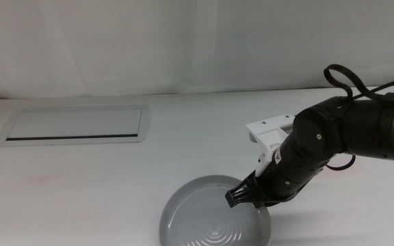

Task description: Stack the three bowls on top of each other.

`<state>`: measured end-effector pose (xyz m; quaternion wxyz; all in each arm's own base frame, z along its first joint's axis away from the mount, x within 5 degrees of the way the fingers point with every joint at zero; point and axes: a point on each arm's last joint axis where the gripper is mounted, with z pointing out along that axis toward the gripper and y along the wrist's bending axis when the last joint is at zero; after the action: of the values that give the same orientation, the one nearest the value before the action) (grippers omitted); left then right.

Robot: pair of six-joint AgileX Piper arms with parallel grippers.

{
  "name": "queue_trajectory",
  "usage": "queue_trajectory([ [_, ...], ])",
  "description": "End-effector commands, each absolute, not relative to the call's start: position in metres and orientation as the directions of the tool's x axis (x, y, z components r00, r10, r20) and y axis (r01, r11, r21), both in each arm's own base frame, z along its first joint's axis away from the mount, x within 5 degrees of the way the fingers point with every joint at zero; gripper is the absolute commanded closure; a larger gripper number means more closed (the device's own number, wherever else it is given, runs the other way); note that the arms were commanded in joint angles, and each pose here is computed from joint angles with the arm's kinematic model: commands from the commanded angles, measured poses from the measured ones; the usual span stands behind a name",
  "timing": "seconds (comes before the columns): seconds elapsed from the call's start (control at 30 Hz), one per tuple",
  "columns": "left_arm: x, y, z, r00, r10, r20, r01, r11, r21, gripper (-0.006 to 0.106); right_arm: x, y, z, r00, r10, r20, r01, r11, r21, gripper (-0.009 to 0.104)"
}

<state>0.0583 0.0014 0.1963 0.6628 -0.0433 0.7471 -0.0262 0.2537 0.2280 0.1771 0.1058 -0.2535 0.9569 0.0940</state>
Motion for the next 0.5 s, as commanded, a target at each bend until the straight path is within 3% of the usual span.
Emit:
queue_trajectory([
  [0.0,0.0587,0.0013,0.1841,-0.137,-0.102,-0.985,-0.032,0.995,-0.099,0.102,0.2525,0.2316,0.1758,-0.837,-0.479,-0.263,-0.522,0.844,0.124,0.098],
  [0.17,0.0587,0.0013,0.1841,-0.137,-0.102,-0.985,-0.032,0.995,-0.099,0.102,0.2514,0.2319,0.1756,-0.837,-0.483,-0.256,-0.524,0.843,0.123,0.085],
  [0.27,0.0587,0.0013,0.1841,-0.137,-0.102,-0.985,-0.032,0.995,-0.099,0.102,0.2507,0.2313,0.1754,-0.839,-0.485,-0.247,-0.523,0.843,0.122,0.055],
  [0.37,0.0587,0.0013,0.1841,-0.137,-0.102,-0.985,-0.032,0.995,-0.099,0.102,0.2519,0.2322,0.1776,-0.839,-0.484,-0.249,-0.523,0.844,0.121,0.001],
  [0.4,0.0587,0.0013,0.1841,-0.137,-0.102,-0.985,-0.032,0.995,-0.099,0.102,0.2534,0.2329,0.1794,-0.83,-0.495,-0.259,-0.535,0.837,0.114,-0.008],
  [0.47,0.0587,0.0013,0.1841,-0.137,-0.102,-0.985,-0.032,0.995,-0.099,0.102,0.2565,0.2337,0.1853,-0.816,-0.507,-0.277,-0.549,0.831,0.095,-0.008],
])
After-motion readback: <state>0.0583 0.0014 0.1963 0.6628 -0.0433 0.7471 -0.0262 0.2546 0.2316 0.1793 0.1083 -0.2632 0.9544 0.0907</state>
